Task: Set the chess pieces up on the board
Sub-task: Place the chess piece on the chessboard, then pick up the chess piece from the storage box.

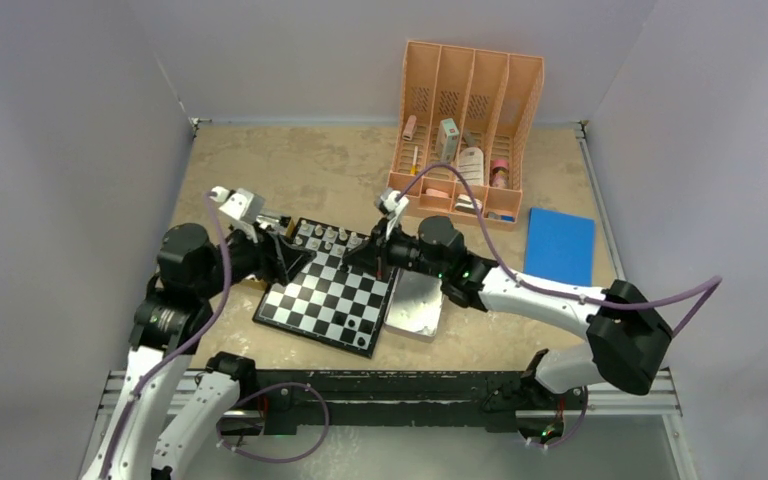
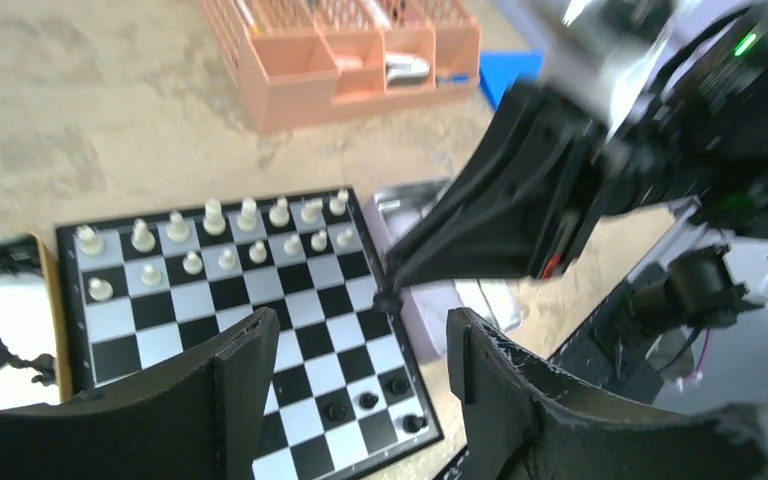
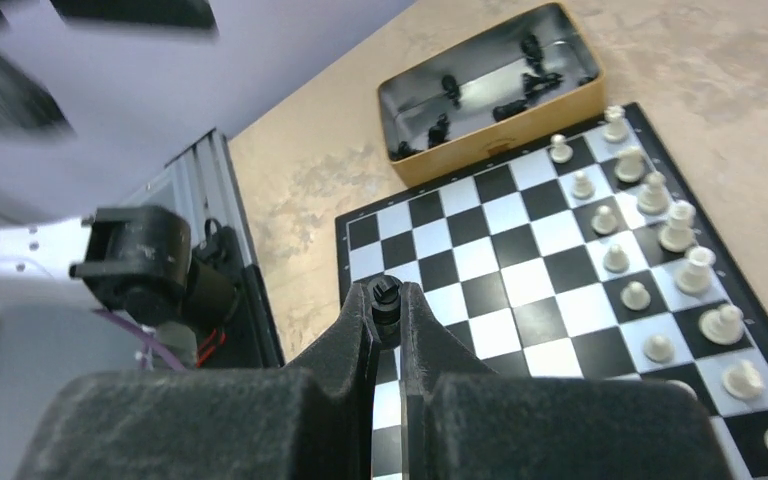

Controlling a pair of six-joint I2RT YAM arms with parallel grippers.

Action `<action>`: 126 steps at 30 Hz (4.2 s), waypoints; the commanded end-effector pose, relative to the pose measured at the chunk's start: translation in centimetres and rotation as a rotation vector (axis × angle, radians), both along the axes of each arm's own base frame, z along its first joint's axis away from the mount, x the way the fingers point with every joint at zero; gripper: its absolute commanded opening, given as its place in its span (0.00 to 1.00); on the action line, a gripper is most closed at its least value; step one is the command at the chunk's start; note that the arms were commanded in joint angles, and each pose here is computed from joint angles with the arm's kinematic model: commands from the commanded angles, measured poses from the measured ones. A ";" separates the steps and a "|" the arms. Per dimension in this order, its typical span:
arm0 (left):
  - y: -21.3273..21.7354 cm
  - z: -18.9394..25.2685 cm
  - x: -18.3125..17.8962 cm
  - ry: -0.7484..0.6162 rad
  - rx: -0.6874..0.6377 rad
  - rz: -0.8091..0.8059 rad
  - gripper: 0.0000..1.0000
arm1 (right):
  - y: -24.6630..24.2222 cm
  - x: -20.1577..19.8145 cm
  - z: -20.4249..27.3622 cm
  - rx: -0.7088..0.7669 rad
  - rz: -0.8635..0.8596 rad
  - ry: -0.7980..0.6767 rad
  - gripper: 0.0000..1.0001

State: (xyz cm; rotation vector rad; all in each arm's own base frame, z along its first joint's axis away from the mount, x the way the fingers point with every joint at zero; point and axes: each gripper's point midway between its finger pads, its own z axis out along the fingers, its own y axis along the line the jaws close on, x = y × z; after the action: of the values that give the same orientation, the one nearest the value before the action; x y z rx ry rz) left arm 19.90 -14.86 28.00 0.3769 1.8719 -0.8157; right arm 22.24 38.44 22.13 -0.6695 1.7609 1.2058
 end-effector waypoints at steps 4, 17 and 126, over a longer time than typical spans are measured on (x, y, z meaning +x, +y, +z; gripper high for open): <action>2.2 8.2 -2.6 -0.155 -0.104 0.139 0.62 | 5.1 -3.9 0.0 -0.012 0.135 -0.346 0.06; 6.1 16.4 -6.9 -0.281 -0.201 0.323 0.69 | 11.2 -6.4 -6.2 -0.084 0.270 -0.582 0.08; 14.9 -16.8 21.1 0.431 0.584 0.548 0.45 | -5.7 -8.0 7.4 0.158 -0.175 -0.346 0.88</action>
State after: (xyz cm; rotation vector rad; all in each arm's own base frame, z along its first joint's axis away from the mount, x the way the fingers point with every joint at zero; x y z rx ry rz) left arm 39.19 -0.41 10.19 0.0092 2.4805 0.0210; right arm 14.26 33.14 27.18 -0.6424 1.4450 0.9913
